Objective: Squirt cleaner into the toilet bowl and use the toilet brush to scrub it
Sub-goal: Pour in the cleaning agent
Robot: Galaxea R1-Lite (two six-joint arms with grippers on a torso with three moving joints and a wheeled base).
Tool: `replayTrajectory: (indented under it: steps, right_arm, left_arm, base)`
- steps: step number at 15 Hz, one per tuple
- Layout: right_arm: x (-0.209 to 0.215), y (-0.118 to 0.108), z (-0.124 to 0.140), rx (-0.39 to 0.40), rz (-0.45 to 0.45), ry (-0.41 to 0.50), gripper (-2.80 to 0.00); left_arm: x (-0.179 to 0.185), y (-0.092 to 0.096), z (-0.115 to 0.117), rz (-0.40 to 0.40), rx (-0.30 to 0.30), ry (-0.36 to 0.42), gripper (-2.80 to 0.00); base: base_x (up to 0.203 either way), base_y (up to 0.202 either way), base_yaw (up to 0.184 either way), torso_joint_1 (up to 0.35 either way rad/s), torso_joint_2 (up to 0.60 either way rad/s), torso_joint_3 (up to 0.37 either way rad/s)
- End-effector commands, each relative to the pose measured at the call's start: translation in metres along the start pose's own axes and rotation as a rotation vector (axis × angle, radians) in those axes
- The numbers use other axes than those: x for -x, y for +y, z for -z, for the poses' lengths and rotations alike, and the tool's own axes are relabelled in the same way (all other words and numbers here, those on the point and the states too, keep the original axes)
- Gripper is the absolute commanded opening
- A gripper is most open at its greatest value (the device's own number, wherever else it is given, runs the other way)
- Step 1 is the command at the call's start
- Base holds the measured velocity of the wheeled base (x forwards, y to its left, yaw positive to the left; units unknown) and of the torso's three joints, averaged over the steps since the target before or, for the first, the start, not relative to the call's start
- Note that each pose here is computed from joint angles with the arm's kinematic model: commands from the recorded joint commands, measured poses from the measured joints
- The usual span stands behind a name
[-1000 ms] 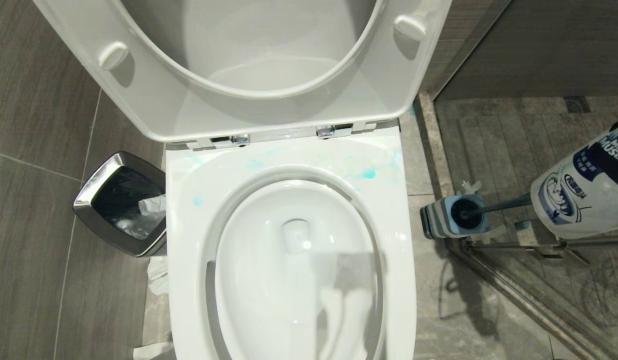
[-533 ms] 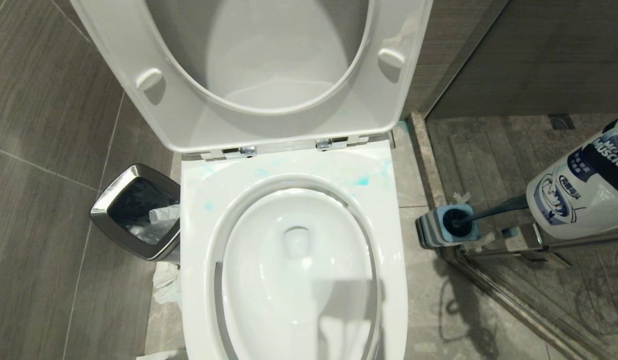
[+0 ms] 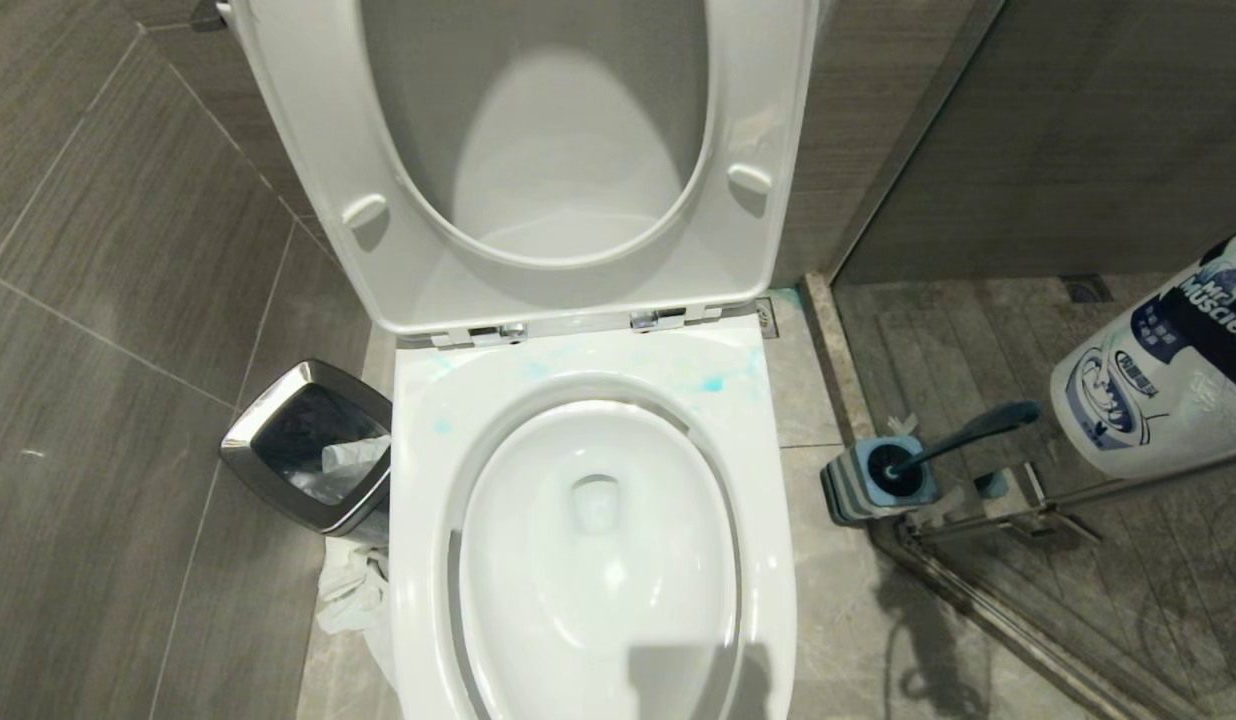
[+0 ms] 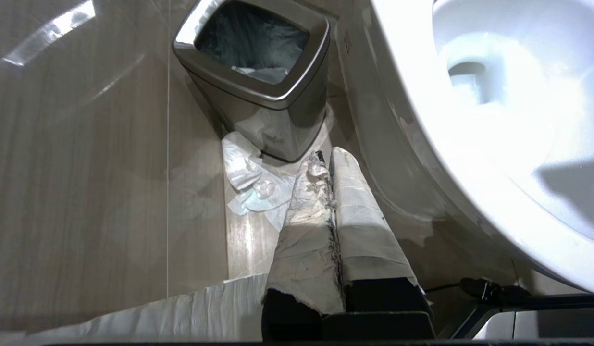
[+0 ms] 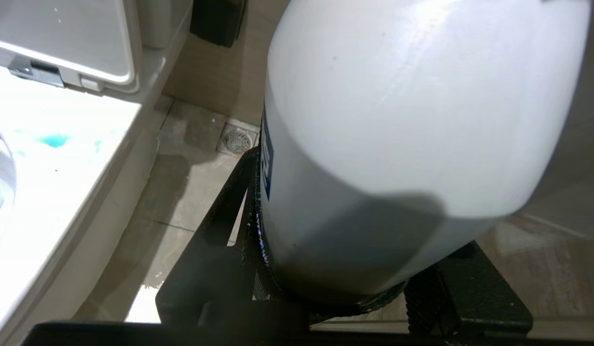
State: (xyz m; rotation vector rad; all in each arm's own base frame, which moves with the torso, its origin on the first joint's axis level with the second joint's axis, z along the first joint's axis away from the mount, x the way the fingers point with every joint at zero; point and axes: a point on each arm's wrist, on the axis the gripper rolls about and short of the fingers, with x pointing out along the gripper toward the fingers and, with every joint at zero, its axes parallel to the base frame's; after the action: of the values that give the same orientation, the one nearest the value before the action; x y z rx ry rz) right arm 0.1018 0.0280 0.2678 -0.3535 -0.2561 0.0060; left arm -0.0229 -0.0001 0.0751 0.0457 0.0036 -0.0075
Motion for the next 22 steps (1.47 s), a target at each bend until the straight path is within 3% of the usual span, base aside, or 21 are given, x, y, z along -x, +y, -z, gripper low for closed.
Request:
replayTrajectory:
  steps: [1, 11, 14, 19, 22]
  right_arm:
    - [-0.001, 0.001, 0.0, 0.005, 0.0, 0.001, -2.8]
    - [-0.019, 0.011, 0.009, 0.045, -0.041, 0.057, -2.8]
    - [-0.03, 0.025, 0.004, 0.042, -0.113, 0.051, -2.8]
    - [-0.058, 0.049, -0.012, 0.06, -0.159, 0.041, -2.8]
    - [-0.068, 0.077, -0.024, 0.136, -0.14, 0.075, -2.8]
  left_arm:
    - [0.0, 0.0, 0.0, 0.0, -0.002, 0.002, -2.8]
    - [0.0, 0.0, 0.0, 0.0, 0.0, 0.001, -2.8]
    - [0.0, 0.0, 0.0, 0.0, 0.0, 0.001, -2.8]
    - [0.0, 0.0, 0.0, 0.0, 0.0, 0.002, -2.8]
    - [0.0, 0.0, 0.0, -0.001, 0.001, 0.002, -2.8]
  base:
    - [0.0, 0.0, 0.0, -0.002, 0.0, 0.206]
    - [0.0, 0.0, 0.0, 0.0, 0.0, 0.204]
    - [0.0, 0.0, 0.0, 0.002, 0.0, 0.19]
    - [0.0, 0.0, 0.0, 0.0, 0.0, 0.036]
    - [0.0, 0.0, 0.0, 0.0, 0.0, 0.0]
